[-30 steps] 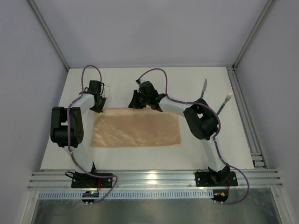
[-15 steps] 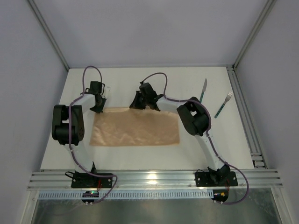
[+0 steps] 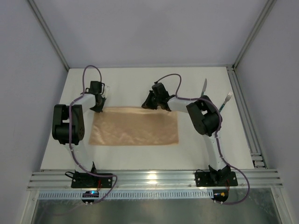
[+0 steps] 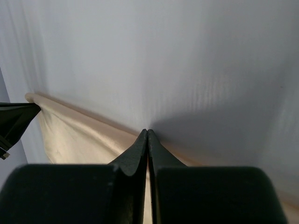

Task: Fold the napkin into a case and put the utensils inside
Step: Smooth out the rectangle-folded napkin at the center of the board.

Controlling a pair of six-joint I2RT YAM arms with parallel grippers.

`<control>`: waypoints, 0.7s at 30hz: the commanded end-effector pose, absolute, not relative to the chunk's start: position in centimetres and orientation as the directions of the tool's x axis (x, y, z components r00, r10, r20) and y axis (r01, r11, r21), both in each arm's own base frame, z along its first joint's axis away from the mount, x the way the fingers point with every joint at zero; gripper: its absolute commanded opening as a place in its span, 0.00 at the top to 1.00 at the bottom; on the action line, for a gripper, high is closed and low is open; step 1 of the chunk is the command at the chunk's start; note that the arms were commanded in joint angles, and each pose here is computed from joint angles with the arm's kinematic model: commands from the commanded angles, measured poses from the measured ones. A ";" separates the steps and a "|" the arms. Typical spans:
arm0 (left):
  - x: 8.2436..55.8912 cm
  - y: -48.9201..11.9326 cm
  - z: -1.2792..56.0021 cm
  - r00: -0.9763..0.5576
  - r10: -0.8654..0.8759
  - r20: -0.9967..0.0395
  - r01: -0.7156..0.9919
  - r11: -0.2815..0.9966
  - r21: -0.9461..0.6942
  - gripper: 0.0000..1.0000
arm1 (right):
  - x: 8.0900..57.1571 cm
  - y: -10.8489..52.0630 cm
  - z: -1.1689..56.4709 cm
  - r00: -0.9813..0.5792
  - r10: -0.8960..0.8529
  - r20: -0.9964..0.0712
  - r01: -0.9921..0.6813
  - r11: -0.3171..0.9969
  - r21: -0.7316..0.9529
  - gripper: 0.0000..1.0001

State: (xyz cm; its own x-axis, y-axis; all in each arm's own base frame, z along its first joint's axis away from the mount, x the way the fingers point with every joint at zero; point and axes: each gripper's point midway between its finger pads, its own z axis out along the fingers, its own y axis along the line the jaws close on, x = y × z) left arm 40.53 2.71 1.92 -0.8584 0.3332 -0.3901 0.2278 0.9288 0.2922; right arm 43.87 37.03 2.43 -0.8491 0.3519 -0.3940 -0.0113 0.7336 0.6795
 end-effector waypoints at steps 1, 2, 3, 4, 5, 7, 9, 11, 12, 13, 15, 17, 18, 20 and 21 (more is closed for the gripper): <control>40.8 1.9 1.7 -0.853 0.315 -0.416 0.230 0.942 0.244 0.86 | 44.7 35.1 7.5 -0.788 0.340 -0.514 -0.095 0.757 0.647 0.96; 40.8 1.8 2.0 -0.850 0.315 -0.423 0.229 0.943 0.242 0.84 | 44.7 34.9 8.5 -0.776 0.323 -0.542 -0.121 0.767 0.630 0.96; 40.8 1.8 2.2 -0.848 0.314 -0.427 0.228 0.943 0.241 0.84 | 44.5 34.5 9.1 -0.774 0.304 -0.555 -0.132 0.780 0.611 0.96; 41.0 1.8 2.9 -0.840 0.314 -0.442 0.225 0.944 0.242 0.81 | 44.8 34.2 11.5 -0.745 0.305 -0.593 -0.163 0.779 0.606 0.96; 41.1 1.7 3.2 -0.836 0.312 -0.451 0.222 0.944 0.243 0.80 | 44.5 33.5 11.9 -0.739 0.276 -0.614 -0.179 0.799 0.574 0.96; 41.2 1.6 4.1 -0.825 0.312 -0.470 0.220 0.945 0.241 0.76 | 44.3 31.6 13.5 -0.720 0.269 -0.640 -0.190 0.811 0.554 0.96; 41.3 1.5 4.6 -0.817 0.313 -0.484 0.222 0.946 0.238 0.74 | 44.2 29.4 13.6 -0.727 0.253 -0.639 -0.181 0.826 0.533 0.94; 41.5 1.4 5.6 -0.805 0.312 -0.505 0.217 0.947 0.239 0.72 | 43.8 27.4 13.7 -0.724 0.187 -0.664 -0.208 0.858 0.469 0.86; 41.5 1.4 5.9 -0.801 0.311 -0.511 0.214 0.947 0.241 0.72 | 43.4 25.7 12.9 -0.746 0.162 -0.647 -0.185 0.882 0.434 0.78; 41.6 1.5 6.2 -0.798 0.311 -0.516 0.209 0.946 0.248 0.71 | 43.1 24.7 12.2 -0.756 0.142 -0.639 -0.179 0.894 0.411 0.73; 41.6 1.7 7.3 -0.787 0.310 -0.533 0.198 0.946 0.258 0.71 | 42.3 22.7 11.7 -0.770 0.114 -0.628 -0.179 0.906 0.384 0.61; 41.5 1.8 8.3 -0.777 0.312 -0.547 0.193 0.945 0.265 0.70 | 41.5 20.1 10.6 -0.788 0.133 -0.602 -0.138 0.914 0.382 0.55; 41.3 1.9 8.4 -0.779 0.309 -0.545 0.190 0.945 0.264 0.69 | 41.5 19.3 10.4 -0.786 0.140 -0.603 -0.130 0.915 0.382 0.52; 40.9 2.3 8.7 -0.783 0.299 -0.545 0.179 0.948 0.263 0.66 | 40.6 17.5 8.8 -0.806 0.153 -0.572 -0.099 0.918 0.384 0.51; 40.8 2.5 8.9 -0.782 0.293 -0.550 0.170 0.950 0.263 0.66 | 40.4 17.2 8.5 -0.811 0.151 -0.565 -0.099 0.917 0.388 0.51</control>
